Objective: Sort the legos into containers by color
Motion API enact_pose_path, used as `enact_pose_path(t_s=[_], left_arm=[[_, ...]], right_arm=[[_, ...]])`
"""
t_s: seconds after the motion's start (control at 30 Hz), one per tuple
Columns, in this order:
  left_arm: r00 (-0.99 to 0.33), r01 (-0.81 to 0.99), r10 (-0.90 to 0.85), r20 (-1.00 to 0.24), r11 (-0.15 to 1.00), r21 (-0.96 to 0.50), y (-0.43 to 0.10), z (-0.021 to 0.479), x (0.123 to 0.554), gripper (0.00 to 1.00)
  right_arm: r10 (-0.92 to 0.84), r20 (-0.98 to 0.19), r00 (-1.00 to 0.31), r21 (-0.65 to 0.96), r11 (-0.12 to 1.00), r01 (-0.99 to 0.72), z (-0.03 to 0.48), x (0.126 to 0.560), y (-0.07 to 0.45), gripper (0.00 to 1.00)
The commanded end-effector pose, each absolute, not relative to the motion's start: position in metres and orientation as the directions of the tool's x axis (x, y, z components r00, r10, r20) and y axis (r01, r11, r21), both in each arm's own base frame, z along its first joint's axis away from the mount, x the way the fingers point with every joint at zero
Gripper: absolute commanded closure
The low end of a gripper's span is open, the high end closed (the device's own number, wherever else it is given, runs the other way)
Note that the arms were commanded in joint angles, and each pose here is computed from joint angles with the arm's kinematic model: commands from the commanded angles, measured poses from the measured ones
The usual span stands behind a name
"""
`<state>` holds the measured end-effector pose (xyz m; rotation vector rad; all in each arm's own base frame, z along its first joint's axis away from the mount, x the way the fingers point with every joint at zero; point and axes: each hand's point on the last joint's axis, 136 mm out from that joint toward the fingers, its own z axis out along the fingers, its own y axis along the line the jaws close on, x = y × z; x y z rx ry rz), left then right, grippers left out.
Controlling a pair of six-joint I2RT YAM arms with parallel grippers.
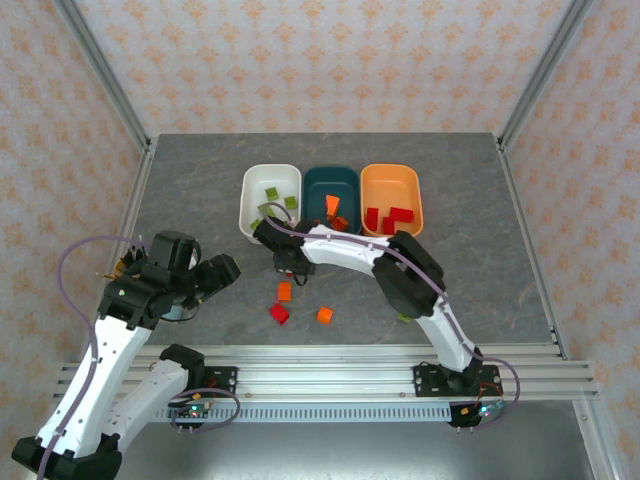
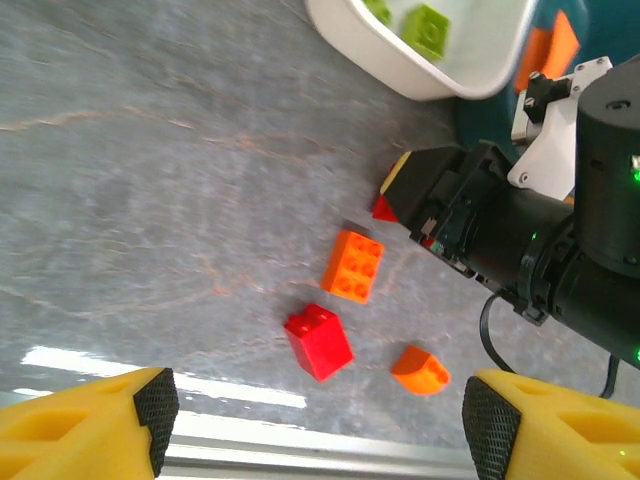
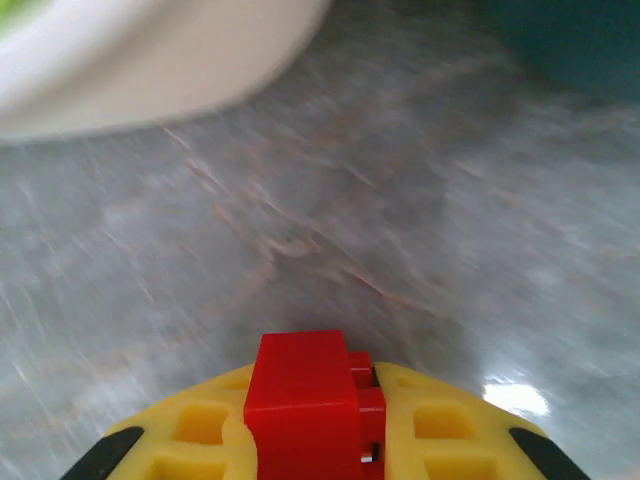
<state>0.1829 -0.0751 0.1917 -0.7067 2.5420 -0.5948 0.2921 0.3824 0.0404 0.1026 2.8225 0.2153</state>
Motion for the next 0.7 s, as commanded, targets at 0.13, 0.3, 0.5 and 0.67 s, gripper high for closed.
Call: enact_pose_path(t_s=[0.13, 0.3, 0.5, 0.67], left_arm=[[-0.844, -0.163, -0.436, -0.313, 0.764, -0.625, -0.143, 0.214, 0.216, 0.23], [-0.857, -0.11, -0.386, -0.342, 0.785, -0.61, -0.182, 0.219, 0.252, 0.23], [-0.85, -0.088, -0.374, -0.369, 0.793, -0.603, -0.215, 0.226, 0.297, 0.24], [-0.858, -0.101, -0.361, -0.365, 0.816, -0.569, -0.227, 0.22, 0.318, 0.24]], right_arm=[[0.16, -0.463, -0.872, 0.193, 0.978, 0.077, 0.153, 0.296, 0.289, 0.85], [0.272, -0.469, -0.84, 0.174, 0.961, 0.214, 0.156, 0.332, 0.204, 0.85], [0.365, -0.422, -0.83, 0.165, 0.931, 0.325, 0.135, 0.415, 0.154, 0.85], [0.415, -0.34, -0.844, 0.143, 0.91, 0.389, 0.1, 0.473, 0.137, 0.85]])
